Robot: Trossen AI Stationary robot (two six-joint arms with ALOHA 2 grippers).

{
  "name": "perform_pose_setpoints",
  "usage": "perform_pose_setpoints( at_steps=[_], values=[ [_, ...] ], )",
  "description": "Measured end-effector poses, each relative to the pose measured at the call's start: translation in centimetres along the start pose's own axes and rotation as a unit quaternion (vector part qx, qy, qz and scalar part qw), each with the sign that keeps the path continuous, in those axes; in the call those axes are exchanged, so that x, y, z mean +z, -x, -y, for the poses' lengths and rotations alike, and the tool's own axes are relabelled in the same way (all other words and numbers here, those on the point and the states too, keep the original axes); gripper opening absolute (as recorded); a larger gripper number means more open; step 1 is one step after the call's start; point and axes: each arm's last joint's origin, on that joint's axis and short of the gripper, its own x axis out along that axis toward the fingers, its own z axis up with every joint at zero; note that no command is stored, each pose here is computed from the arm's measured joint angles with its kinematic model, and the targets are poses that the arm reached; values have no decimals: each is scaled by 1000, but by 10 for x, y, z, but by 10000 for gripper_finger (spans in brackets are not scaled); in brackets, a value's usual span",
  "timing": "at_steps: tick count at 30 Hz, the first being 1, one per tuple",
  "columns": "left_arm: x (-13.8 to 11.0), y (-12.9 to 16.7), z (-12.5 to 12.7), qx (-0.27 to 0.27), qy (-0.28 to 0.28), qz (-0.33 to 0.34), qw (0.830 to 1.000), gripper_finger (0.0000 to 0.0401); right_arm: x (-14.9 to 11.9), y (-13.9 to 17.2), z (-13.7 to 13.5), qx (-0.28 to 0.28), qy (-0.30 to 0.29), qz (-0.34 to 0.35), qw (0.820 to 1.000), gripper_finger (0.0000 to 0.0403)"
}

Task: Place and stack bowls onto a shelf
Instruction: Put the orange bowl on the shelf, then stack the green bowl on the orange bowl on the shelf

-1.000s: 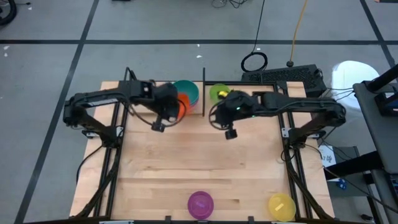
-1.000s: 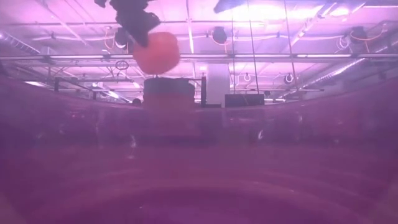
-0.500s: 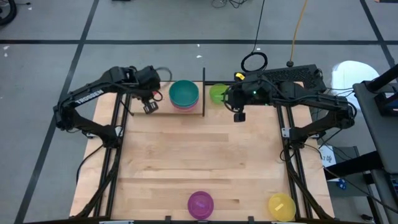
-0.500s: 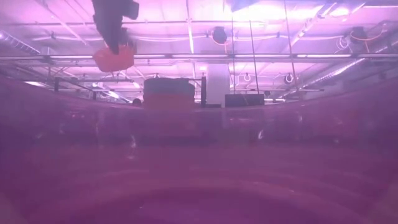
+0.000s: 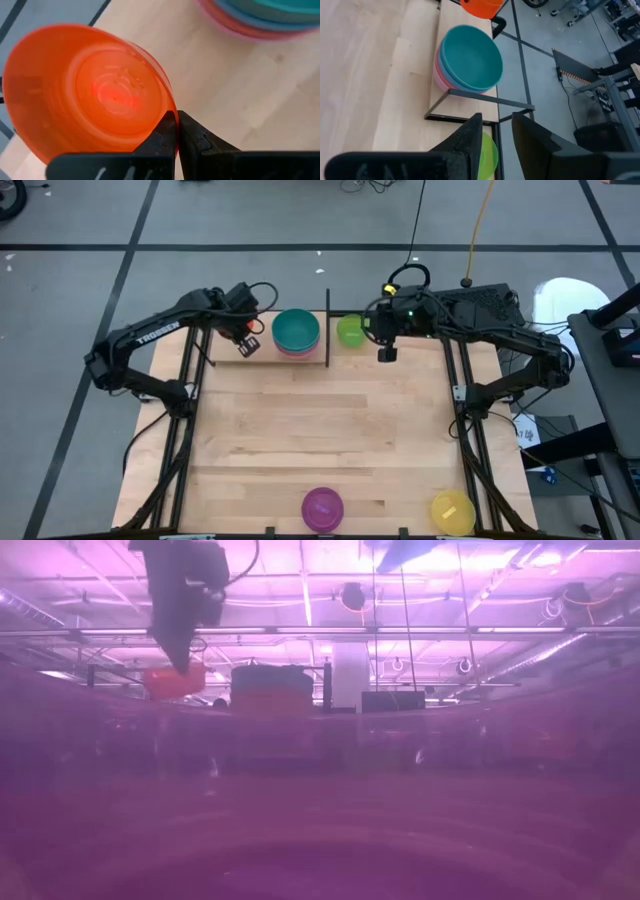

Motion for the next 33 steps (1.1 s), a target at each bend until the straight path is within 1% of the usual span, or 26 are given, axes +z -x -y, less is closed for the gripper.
perform_pose_setpoints(
  at_steps=[3, 8, 10, 13, 17, 18, 24, 29, 33],
  values=[
    [-3, -15, -3, 3, 5, -1, 1000, 2, -2, -1, 3, -4, -2, -3, 1000, 100],
    [-7, -36, -15, 12, 30, 10, 999, 2, -3, -1, 5, -8, -4, -6, 1000, 100],
    [-8, -43, -20, 16, 39, 16, 999, 2, -3, -1, 5, -8, 4, -6, 1000, 100],
    [-15, -55, -27, 19, 51, 10, 998, 2, -3, -1, 5, -8, 19, -6, 1000, 100],
    [-22, -67, -32, -12, 62, 8, 998, 2, -3, -1, 5, -8, 29, -6, 1000, 100],
    [-23, -70, -32, -13, 63, 10, 998, 3, -3, -1, 5, -8, 30, -6, 999, 100],
    [-21, -72, -33, -13, 37, 27, 999, 33, -3, -1, 5, -8, 31, -6, 999, 100],
    [-13, -72, -34, -18, 64, 69, 995, 52, -3, -1, 5, -8, 30, -6, 999, 100],
    [-10, -69, -33, -29, 73, 80, 994, 60, -3, -1, 5, -8, 30, -6, 1000, 100]
  ],
)
